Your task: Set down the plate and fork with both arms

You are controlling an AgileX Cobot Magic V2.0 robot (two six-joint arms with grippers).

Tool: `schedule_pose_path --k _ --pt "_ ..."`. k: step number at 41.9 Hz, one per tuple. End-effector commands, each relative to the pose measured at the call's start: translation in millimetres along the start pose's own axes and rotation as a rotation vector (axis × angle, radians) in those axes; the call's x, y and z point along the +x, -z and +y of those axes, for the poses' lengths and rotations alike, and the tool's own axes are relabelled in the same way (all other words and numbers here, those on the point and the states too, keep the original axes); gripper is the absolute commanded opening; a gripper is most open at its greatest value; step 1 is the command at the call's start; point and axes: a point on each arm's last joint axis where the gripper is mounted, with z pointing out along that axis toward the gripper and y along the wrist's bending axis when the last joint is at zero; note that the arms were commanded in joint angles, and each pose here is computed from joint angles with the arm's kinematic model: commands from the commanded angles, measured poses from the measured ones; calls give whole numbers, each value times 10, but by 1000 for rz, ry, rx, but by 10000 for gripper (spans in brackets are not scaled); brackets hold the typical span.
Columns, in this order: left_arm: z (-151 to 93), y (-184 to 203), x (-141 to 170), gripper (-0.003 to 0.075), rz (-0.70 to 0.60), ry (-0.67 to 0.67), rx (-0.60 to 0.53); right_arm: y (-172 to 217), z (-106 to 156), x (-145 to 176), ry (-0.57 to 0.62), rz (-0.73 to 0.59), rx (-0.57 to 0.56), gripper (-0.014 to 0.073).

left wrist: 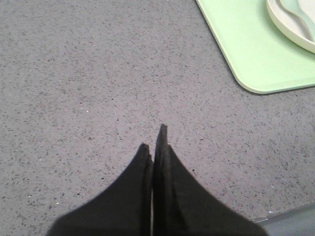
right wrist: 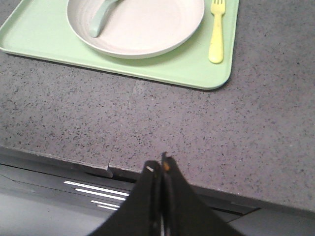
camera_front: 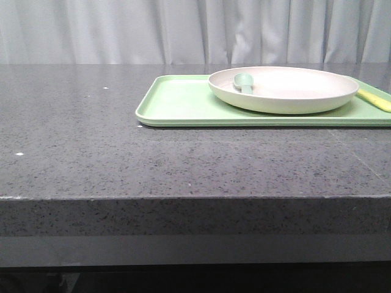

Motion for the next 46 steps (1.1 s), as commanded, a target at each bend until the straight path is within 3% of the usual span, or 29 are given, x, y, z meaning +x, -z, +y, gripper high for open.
schedule_pose_path --k 1,19,25,34,46 --pt "4 71 -142 -18 -103 19 -8 44 -1 -118 5 -92 7 -91" --pt "5 66 -147 -18 -107 19 -9 44 -1 -118 5 -92 7 -91" --pt "0 270 -93 -18 -210 -14 -36 44 -1 -118 5 -92 7 -91" --pt "63 544 403 -18 -410 -15 -178 44 -1 -117 5 -91 6 -91" --pt "78 414 1064 -18 -631 -19 -242 44 -1 -117 5 -91 6 -91"
